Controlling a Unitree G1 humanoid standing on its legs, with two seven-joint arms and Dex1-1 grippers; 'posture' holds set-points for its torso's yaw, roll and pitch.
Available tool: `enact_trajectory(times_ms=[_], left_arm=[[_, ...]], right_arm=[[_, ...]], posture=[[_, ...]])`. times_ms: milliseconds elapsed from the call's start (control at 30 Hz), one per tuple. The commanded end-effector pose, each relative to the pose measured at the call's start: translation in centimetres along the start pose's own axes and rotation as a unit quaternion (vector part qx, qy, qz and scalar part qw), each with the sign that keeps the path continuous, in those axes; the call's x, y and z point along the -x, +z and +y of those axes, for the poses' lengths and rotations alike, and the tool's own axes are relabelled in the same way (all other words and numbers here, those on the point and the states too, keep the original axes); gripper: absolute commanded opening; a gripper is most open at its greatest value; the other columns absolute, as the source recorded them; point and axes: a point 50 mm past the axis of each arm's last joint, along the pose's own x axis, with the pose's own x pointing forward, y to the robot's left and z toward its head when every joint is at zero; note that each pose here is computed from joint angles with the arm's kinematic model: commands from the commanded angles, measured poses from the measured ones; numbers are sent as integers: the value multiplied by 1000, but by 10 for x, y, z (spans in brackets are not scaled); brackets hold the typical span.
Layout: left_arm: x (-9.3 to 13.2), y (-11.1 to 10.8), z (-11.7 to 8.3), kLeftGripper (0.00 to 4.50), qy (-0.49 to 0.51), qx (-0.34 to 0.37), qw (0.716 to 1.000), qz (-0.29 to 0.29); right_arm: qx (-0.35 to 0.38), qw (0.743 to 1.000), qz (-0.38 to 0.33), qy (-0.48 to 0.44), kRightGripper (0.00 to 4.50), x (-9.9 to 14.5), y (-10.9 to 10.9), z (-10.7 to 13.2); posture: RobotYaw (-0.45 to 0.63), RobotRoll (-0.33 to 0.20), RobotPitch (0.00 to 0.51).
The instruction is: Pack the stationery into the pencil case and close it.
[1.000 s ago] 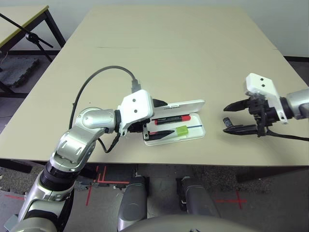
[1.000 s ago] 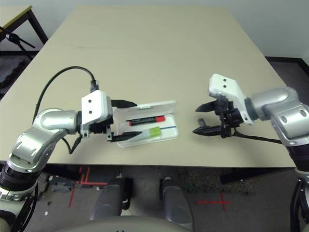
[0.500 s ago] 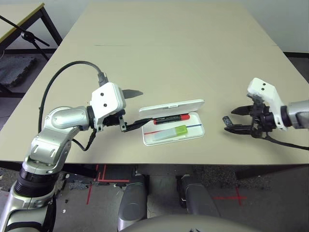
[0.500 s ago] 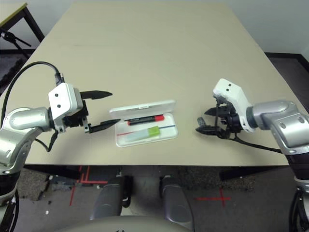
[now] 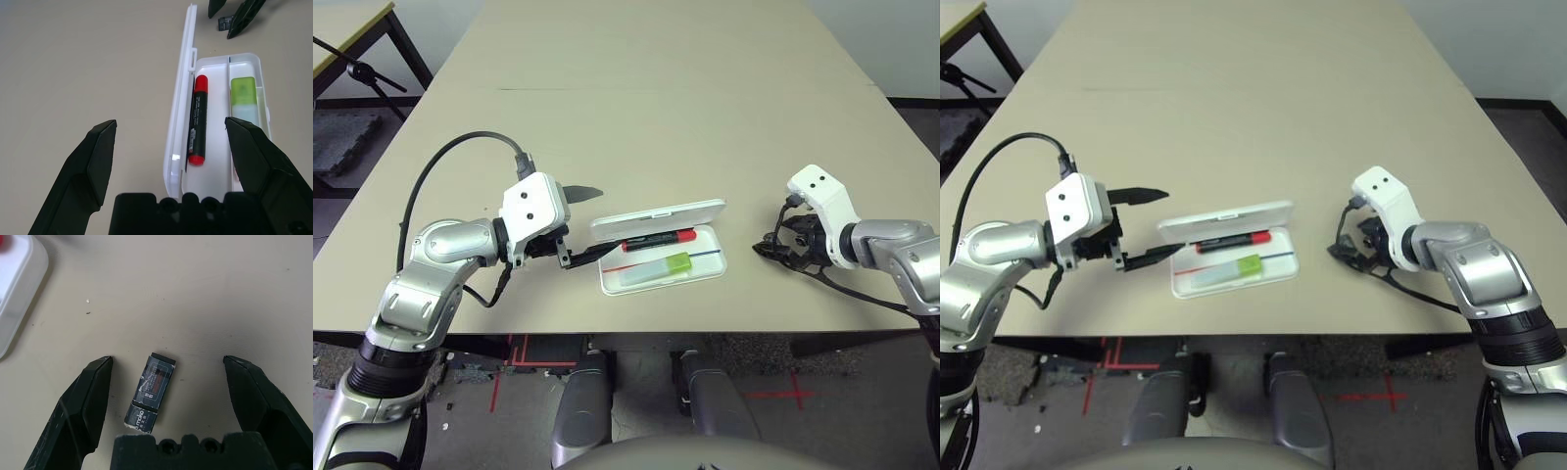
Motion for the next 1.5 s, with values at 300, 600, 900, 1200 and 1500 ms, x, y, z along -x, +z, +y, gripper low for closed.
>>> enact_trajectory(times_ms=[300,600,900,1200,1500], left_arm=[[-4,-1,-4,4500,-8,-4,1000,5],[-4,-2,-3,4500,-6,-6,1000,10],[-6,-3,-1,4500,-7,-8,1000,11],[-6,-4,0,4500,-4,-9,1000,14],[-5,-5,-1,4500,-1,-9,1000,17]], right_arm=[[-18,998,44,40,2836,-13,-12,13],[-4,998,61,32,341,0,-5,-6],[156,978,9,137,340,24,15,-15],[313,914,-26,258,340,38,35,-6],[405,860,-19,309,340,22,47,23]], posture=[[70,0,158],[70,0,156],[60,0,152],[66,0,151],[81,0,152]])
